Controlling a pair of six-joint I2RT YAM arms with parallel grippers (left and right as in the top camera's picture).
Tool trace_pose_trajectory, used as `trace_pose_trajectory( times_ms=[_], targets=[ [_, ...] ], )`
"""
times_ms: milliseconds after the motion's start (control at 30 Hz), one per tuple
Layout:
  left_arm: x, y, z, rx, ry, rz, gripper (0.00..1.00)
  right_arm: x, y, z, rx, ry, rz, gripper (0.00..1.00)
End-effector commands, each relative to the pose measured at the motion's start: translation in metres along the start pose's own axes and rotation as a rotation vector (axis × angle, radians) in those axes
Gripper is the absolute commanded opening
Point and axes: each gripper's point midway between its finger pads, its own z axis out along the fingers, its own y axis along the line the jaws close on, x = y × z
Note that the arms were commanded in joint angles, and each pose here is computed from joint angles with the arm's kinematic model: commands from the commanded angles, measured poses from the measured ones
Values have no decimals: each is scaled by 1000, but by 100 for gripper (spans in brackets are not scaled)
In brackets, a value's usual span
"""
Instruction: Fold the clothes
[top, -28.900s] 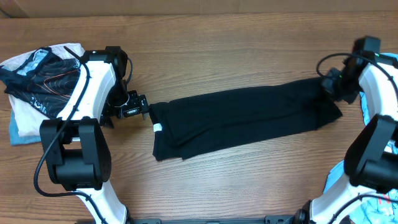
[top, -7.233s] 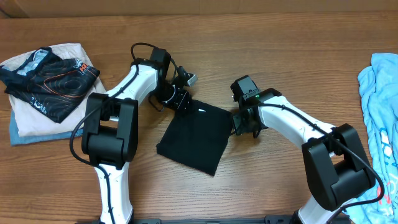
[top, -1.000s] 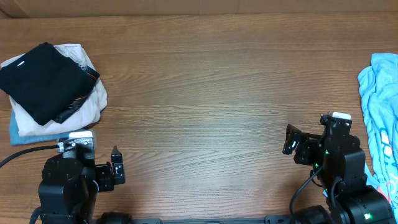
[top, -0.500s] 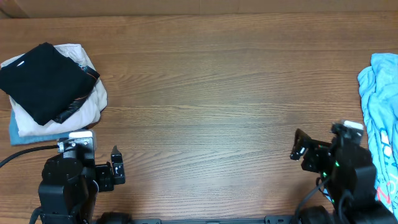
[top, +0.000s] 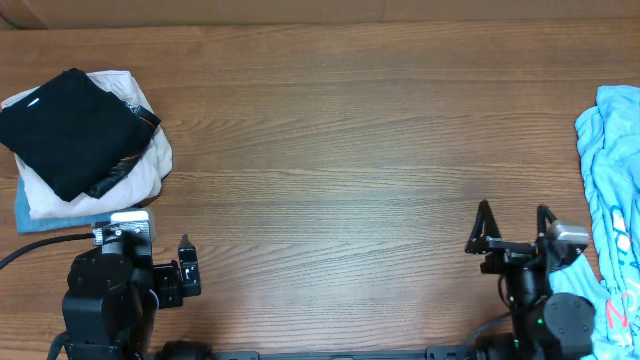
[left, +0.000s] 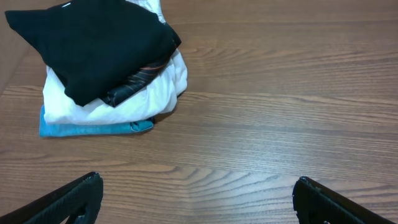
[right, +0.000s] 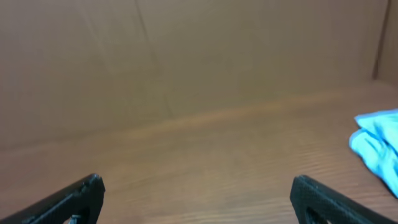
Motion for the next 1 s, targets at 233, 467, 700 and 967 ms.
trace_pose_trajectory(
  times_ms=[233,467,700,967],
  targets=[
    [1,1,0,-5,-4,7,100,42,1,25,-100,-96,-70,100],
    [1,1,0,-5,-4,7,100,63,-2,26,-90,-9,-59,100],
    [1,1,0,-5,-4,7,100,63,-2,26,-90,-9,-59,100],
    [1,1,0,-5,-4,7,100,63,-2,26,-90,-9,-59,100]
  ],
)
